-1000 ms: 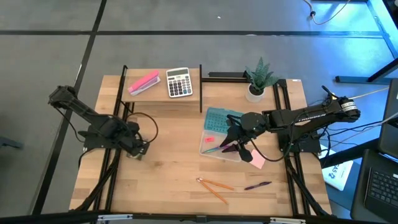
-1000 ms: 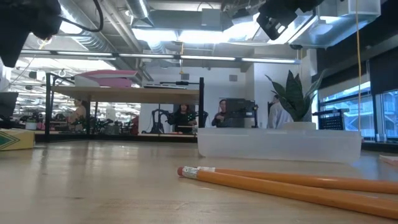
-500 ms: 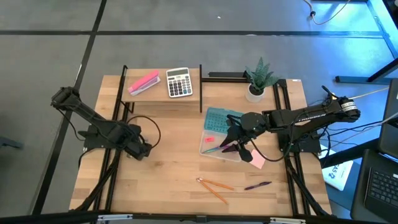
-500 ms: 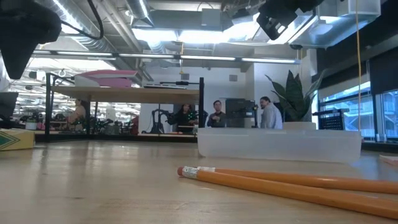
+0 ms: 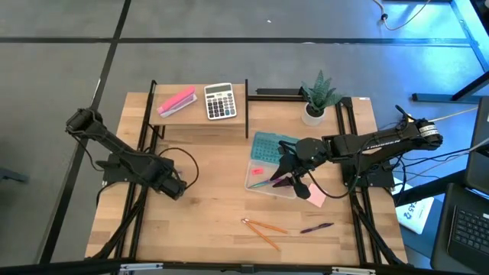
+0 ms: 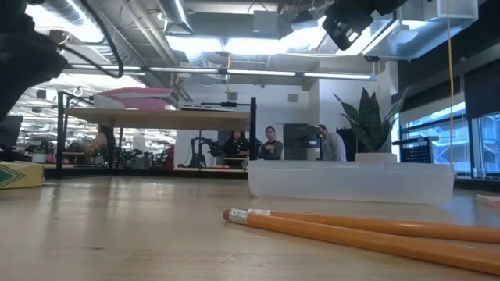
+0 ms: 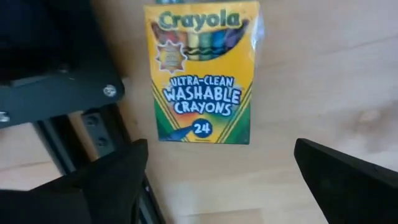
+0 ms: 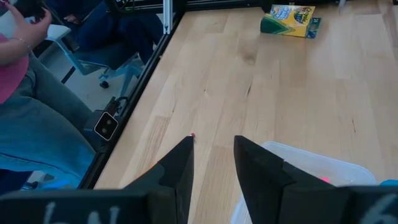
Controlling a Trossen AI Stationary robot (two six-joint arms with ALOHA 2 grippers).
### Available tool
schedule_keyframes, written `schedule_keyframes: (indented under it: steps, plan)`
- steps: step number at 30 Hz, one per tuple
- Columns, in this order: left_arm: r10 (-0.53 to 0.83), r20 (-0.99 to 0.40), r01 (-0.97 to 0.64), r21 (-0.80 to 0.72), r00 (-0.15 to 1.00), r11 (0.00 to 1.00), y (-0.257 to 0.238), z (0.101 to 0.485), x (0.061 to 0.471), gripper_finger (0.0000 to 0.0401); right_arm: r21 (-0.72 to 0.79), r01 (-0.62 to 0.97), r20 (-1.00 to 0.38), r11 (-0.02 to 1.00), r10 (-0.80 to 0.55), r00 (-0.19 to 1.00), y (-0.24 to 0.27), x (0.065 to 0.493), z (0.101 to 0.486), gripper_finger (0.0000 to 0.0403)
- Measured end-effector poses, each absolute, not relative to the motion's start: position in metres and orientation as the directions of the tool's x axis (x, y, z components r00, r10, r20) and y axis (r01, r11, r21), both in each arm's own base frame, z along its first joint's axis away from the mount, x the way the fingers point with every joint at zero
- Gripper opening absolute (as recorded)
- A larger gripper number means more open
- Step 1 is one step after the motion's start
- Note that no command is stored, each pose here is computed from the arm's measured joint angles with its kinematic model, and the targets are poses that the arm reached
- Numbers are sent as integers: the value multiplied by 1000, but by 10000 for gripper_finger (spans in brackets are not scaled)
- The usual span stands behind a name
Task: Pack school essentials
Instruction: Put the crayon box into the supply box
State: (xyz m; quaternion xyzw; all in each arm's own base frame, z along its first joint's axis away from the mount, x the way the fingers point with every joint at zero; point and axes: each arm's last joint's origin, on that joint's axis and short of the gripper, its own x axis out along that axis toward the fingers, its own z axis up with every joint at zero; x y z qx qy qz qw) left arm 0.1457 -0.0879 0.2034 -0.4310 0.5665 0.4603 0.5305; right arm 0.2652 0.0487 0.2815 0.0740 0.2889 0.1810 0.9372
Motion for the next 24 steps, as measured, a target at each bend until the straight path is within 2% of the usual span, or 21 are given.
schedule_keyframes:
  steps: [8, 24]
  plan:
    - [13, -995, -975, 101, -101, 196, -85, 190, 140, 398, 242, -297, -515, 924, 382, 768, 49, 265, 282, 117]
    - [-53, -997, -979, 47, -59, 198, -84, 160, 137, 399, 242, -297, -515, 924, 382, 767, 49, 265, 281, 117]
